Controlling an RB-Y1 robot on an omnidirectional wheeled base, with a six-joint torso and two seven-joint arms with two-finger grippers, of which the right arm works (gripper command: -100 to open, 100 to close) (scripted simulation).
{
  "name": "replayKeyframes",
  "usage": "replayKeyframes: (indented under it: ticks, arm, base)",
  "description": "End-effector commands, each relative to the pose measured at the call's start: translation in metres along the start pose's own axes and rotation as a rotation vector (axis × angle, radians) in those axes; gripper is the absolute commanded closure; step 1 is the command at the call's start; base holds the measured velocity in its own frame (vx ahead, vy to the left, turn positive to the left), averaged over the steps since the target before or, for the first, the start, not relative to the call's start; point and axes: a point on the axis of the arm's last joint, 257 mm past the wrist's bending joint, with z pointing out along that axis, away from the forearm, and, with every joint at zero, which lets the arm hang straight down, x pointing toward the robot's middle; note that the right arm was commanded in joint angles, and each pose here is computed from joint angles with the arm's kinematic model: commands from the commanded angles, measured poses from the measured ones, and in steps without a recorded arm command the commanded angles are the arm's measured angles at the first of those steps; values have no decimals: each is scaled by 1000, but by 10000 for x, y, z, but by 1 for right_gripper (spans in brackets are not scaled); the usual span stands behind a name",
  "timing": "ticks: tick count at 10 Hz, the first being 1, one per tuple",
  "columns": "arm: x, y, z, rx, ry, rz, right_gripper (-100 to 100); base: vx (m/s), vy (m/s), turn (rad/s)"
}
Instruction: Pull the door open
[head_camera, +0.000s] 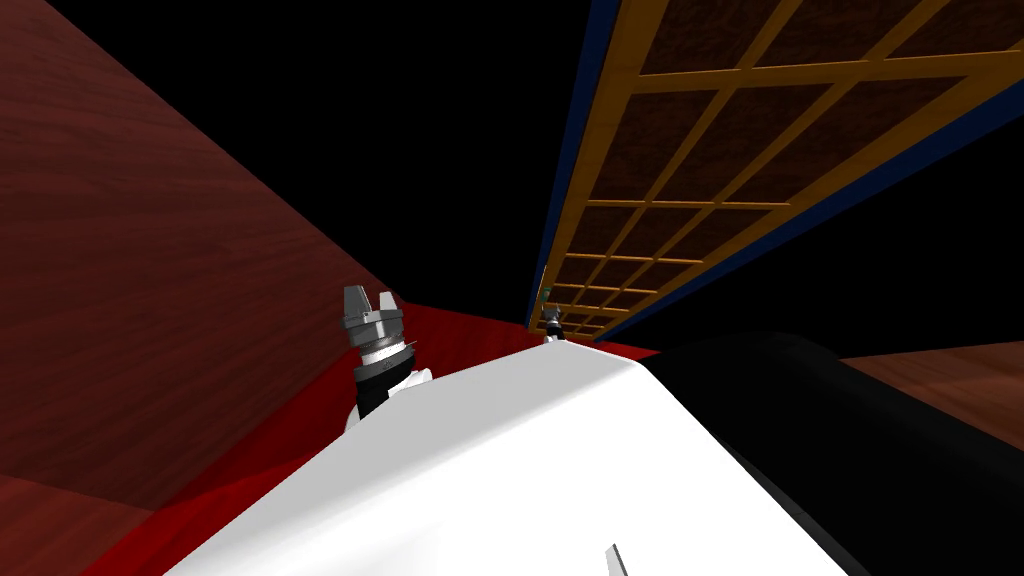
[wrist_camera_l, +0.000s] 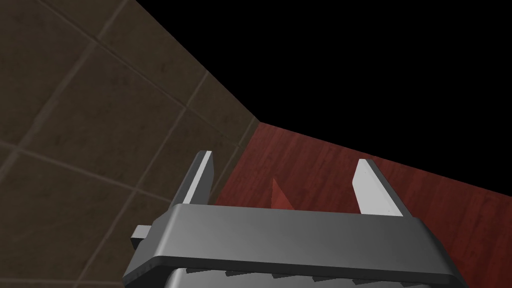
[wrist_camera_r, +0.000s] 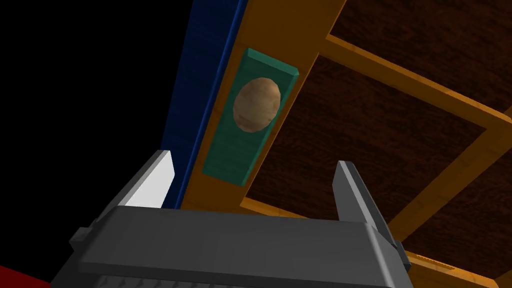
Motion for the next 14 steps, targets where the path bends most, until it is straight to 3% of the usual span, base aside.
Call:
replayKeyframes:
  ticks: [1,10,12,13,14]
  arm:
    - [6,-23,1,-5,-4,69,-100]
    - [22,-130,-3,-28,-21,366,-100]
    - [24,-148,-4,-31,-23,414,-100]
    - [22,-143,-4,-30,-23,397,-100]
    - [-61,45,-20,-44,-26,402,-100]
  base:
    - [-49,-10,33]
    - [-47,-8,28]
    - [-37,-6,21]
    - [-16,-3,3]
    - [138,-1,94]
